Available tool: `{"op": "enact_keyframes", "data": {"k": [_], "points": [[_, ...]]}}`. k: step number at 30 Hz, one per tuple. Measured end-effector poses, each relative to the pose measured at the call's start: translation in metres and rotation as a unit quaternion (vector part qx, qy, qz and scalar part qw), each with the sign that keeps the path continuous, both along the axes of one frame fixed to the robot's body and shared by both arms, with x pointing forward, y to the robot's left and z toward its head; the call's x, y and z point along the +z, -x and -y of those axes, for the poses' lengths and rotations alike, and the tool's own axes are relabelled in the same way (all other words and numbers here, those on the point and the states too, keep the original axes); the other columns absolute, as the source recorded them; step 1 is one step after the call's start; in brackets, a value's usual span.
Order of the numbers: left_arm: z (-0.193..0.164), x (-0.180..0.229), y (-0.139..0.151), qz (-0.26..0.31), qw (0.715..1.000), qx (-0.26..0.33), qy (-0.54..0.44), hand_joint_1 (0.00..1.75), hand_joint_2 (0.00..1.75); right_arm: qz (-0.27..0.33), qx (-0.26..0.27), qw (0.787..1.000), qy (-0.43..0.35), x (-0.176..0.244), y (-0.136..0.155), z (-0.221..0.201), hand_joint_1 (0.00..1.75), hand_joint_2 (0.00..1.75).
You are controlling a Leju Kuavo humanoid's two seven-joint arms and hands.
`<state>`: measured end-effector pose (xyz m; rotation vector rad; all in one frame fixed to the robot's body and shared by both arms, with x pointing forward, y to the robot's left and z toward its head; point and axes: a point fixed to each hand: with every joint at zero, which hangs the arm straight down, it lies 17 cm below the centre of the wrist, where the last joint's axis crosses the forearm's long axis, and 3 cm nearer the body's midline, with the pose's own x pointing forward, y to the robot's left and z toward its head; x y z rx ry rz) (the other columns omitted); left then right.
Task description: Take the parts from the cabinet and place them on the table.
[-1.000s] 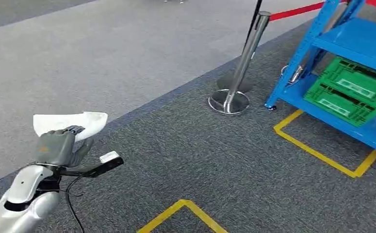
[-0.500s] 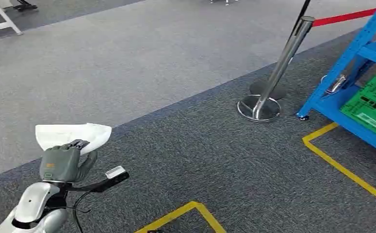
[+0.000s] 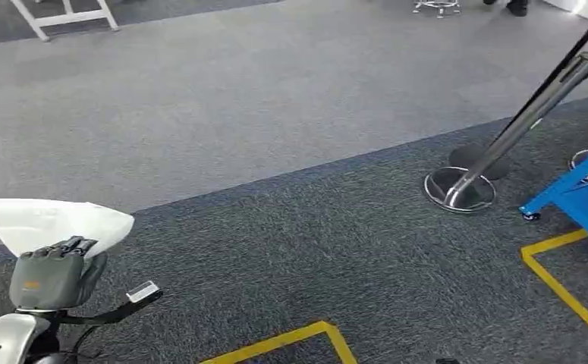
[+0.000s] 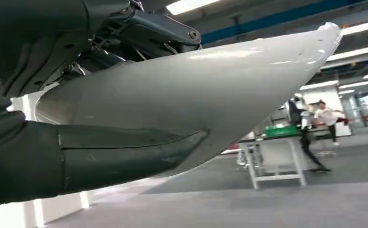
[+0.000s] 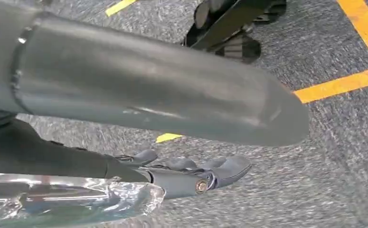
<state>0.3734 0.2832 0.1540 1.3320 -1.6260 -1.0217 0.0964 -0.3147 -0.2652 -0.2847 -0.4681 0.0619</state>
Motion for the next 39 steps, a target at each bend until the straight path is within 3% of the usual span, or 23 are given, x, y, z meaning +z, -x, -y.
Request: {"op": "enact_keyframes", "data": {"k": [6,13,25,39], "points": [[-0.02,0.007,0.021,0.028,0.999,0.022,-0.001,1.75,1.75,-0.025,-0.004,1.0,-0.012,-0.004,0.008,-0.012,0.0,0.0],[-0.065,-0.003,0.053,0.01,0.998,0.066,0.005,1.75,1.75,-0.047,-0.006,0.999,-0.016,-0.007,0.028,-0.027,0.0,0.0],[-0.131,-0.003,0.11,-0.017,0.991,0.127,-0.026,1.75,1.75,-0.044,0.003,0.999,-0.029,-0.007,0.024,-0.044,0.0,0.0],[-0.14,0.006,0.114,-0.001,0.987,0.163,-0.016,1.75,1.75,-0.053,0.0,0.998,-0.037,-0.009,0.036,-0.039,0.0,0.0]]}}
